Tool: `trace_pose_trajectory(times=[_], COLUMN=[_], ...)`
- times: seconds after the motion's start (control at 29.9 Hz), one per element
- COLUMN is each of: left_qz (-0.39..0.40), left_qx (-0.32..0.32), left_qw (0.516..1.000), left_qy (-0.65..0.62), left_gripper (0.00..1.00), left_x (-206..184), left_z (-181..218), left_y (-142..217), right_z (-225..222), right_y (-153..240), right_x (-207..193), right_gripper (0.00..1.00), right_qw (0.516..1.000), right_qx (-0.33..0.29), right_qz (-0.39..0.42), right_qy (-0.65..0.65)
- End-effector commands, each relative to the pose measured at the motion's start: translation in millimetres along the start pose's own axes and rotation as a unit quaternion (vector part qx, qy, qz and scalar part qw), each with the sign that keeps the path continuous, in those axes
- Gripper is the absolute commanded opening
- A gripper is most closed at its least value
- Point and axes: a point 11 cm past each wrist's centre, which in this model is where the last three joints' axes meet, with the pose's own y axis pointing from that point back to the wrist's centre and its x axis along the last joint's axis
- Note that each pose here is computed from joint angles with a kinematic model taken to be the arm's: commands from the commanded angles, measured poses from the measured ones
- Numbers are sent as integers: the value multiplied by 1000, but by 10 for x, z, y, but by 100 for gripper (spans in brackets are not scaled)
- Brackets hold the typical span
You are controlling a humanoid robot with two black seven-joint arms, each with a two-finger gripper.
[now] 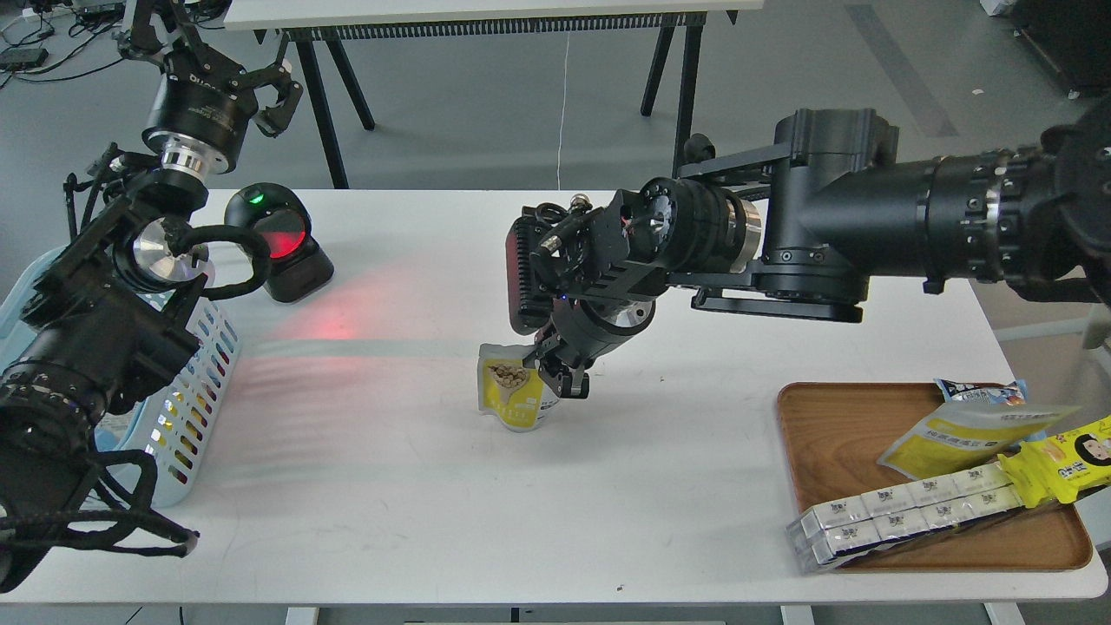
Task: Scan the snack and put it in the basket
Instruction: 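Set the packet upright on the table and open the right gripper, then raise the right gripper away and swing the left gripper forward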
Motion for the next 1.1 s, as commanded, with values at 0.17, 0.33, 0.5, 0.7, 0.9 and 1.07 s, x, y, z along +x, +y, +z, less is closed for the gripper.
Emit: trace_pose_trajectory(times=[0.17, 0.33, 0.5, 0.7, 0.9, 1.07], left_qz=[-1, -1, -1, -42, -91, -152], left_qx=[-6, -14, -17, -6, 7, 48], left_qw=[1000, 1000, 1000, 997, 992, 970], left_qy=[0, -12, -23, -58, -88, -186], left_gripper=[99, 99, 99, 99, 99, 99], left_x=[-9, 27, 57, -181, -463, -802], left_z=[23, 103, 226, 386, 610, 690], left_y=[-10, -4, -20, -190, -315, -442], right_z=[40, 260, 462, 514, 660, 749], right_y=[85, 415, 906, 1495, 1820, 2040], right_x=[63, 70, 42, -81, -444, -698], right_gripper=[29, 49, 92, 96, 98, 98], right_qw=[1000, 999, 986, 934, 845, 705], right_qx=[-6, -36, -57, -45, -40, 6], right_qz=[6, 30, 112, 261, 377, 502], right_qy=[4, -21, -109, -239, -377, -500])
